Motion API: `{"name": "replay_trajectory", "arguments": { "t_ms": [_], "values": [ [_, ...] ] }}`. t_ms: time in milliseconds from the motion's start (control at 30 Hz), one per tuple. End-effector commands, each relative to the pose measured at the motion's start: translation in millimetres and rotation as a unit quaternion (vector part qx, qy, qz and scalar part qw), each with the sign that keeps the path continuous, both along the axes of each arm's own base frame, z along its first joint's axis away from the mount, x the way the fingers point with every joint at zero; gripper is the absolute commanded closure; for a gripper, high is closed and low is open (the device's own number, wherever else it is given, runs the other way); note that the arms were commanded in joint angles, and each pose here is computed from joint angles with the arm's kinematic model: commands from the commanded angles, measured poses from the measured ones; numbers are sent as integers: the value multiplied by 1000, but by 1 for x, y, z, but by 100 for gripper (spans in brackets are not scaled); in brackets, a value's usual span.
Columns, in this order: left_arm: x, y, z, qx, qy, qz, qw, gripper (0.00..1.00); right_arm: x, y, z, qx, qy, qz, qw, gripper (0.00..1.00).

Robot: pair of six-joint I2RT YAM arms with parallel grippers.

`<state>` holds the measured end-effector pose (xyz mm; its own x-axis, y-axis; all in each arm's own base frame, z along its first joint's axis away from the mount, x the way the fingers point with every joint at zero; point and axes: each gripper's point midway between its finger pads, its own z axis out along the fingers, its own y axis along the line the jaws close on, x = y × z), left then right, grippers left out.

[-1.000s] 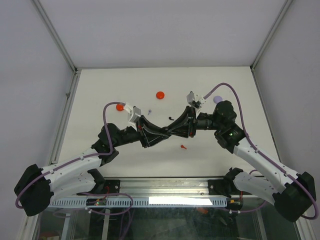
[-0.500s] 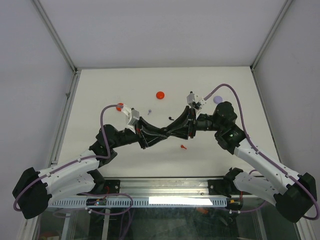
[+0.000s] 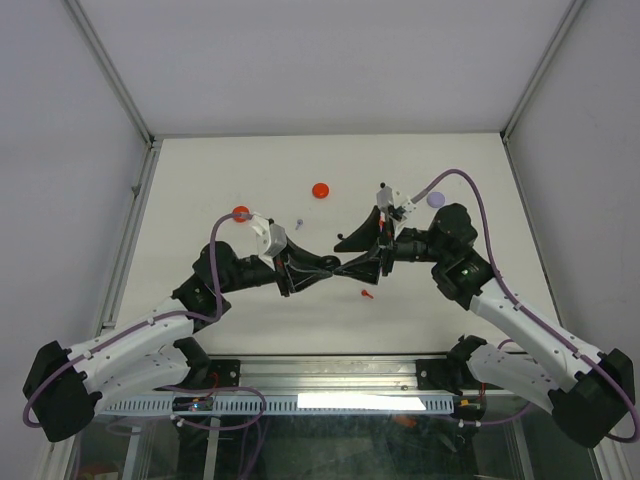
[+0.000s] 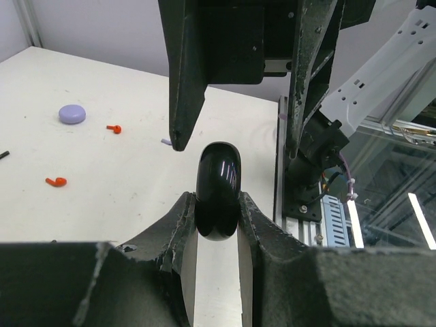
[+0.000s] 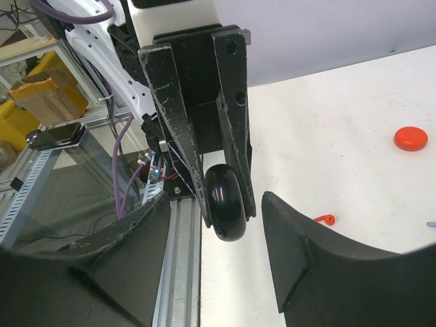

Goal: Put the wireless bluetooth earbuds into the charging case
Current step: Open the charging case.

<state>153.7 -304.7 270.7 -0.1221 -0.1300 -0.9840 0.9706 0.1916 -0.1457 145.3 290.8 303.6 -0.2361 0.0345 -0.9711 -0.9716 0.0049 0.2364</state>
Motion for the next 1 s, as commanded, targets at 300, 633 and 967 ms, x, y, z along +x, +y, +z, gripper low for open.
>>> {"name": "replay_trajectory", "arguments": {
  "t_ms": [300,633,967],
  "values": [
    [-8,-4,27,-26,-33,-29,999,100,13,9,-7,-13,-44,-20,999,40],
    [-12,-3,26,-31,-35,-40,998,100,23,6,-13,-31,-55,-57,996,40],
    [-25,3,8,-12,-67,-63,996,100,27,0,1,-29,-61,-85,994,40]
  ]
}}
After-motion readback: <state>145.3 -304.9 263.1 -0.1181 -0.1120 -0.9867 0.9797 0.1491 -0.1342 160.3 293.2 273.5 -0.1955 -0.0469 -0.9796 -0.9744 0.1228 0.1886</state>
